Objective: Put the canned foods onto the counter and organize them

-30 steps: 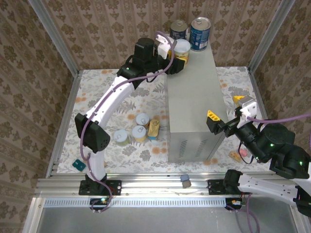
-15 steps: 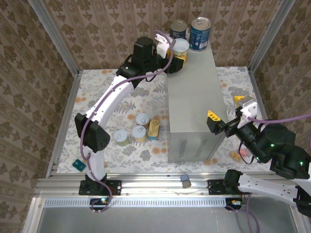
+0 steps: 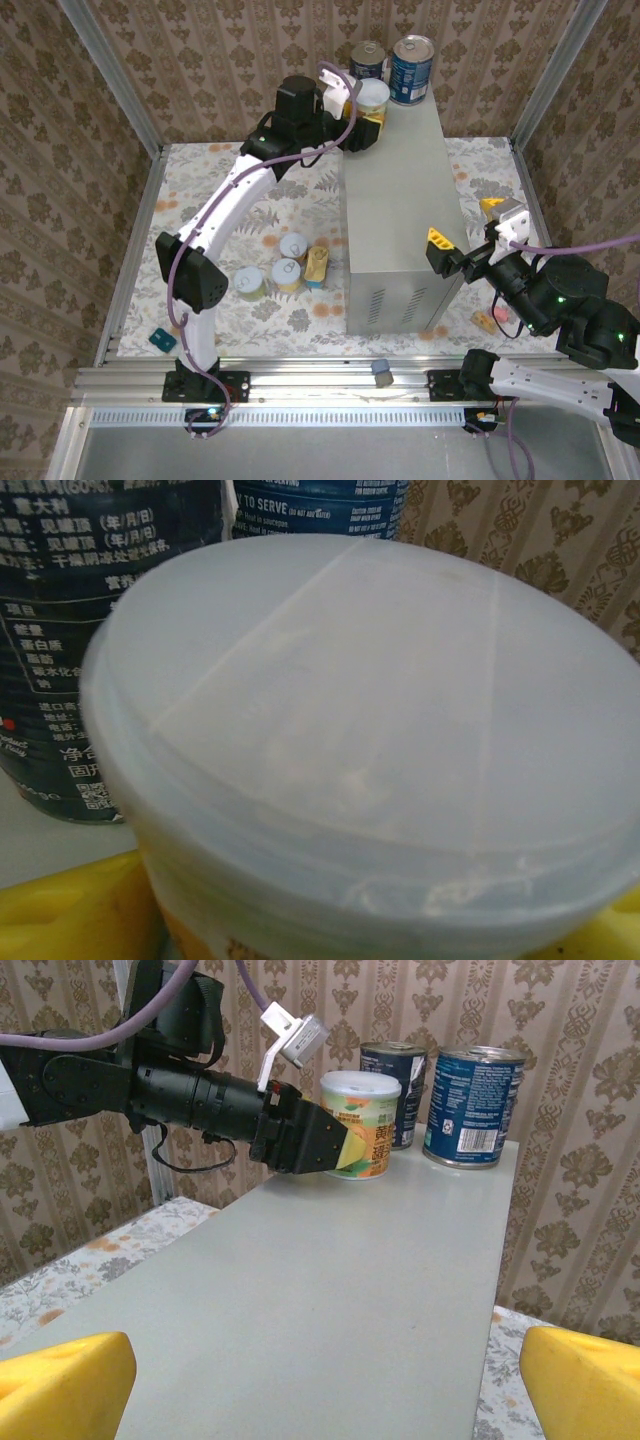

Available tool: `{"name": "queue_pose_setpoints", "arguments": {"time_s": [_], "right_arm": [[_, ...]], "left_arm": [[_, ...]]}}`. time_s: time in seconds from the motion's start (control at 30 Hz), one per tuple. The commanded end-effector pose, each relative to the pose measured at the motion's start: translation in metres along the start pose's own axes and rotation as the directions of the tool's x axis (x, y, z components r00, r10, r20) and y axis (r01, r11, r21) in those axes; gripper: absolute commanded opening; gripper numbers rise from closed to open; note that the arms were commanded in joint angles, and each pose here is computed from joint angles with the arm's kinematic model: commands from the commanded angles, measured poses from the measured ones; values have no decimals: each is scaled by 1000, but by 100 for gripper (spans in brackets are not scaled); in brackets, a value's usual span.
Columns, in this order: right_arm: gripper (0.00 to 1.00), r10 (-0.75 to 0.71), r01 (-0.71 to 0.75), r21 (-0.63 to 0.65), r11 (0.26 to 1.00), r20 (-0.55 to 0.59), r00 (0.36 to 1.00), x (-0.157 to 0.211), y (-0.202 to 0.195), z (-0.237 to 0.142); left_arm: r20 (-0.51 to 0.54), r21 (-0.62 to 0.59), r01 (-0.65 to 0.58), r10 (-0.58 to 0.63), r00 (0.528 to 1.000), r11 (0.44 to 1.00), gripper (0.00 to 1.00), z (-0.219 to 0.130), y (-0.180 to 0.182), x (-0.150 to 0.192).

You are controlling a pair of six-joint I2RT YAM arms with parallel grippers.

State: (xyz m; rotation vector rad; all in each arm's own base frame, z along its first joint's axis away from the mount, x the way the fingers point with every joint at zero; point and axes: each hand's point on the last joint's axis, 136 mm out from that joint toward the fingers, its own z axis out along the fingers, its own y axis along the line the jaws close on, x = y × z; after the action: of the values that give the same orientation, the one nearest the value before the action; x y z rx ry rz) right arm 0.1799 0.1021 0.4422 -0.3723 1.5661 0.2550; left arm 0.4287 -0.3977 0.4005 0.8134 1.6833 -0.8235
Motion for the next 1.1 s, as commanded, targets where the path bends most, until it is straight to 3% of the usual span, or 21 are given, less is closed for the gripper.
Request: {"name": "queue_pose_setpoints", "arguments": {"time_s": [0.0, 0.33, 0.63, 0.83, 1.07], "right_arm": [[100, 28, -28, 10, 1000, 8, 1000, 0, -4, -4], [100, 35, -35, 5, 999, 7, 999, 2, -4, -5], [100, 34, -34, -10, 999, -1, 999, 4, 0, -3], [100, 9, -10, -56, 998, -25, 1000, 2, 14, 5], [100, -25, 16, -137, 991, -65, 998, -5, 40, 21]], "left_arm": [[0, -6, 5, -5, 1000, 1000, 88, -3, 5, -3], [13, -46, -12, 12, 1000, 999, 100, -31, 0, -6], [23, -135, -48, 51, 998, 990, 100, -106, -14, -2], [-22, -231, -32, 27, 999, 972, 100, -167, -14, 22], [-118, -391, 22, -74, 990, 920, 100, -230, -8, 77]]}}
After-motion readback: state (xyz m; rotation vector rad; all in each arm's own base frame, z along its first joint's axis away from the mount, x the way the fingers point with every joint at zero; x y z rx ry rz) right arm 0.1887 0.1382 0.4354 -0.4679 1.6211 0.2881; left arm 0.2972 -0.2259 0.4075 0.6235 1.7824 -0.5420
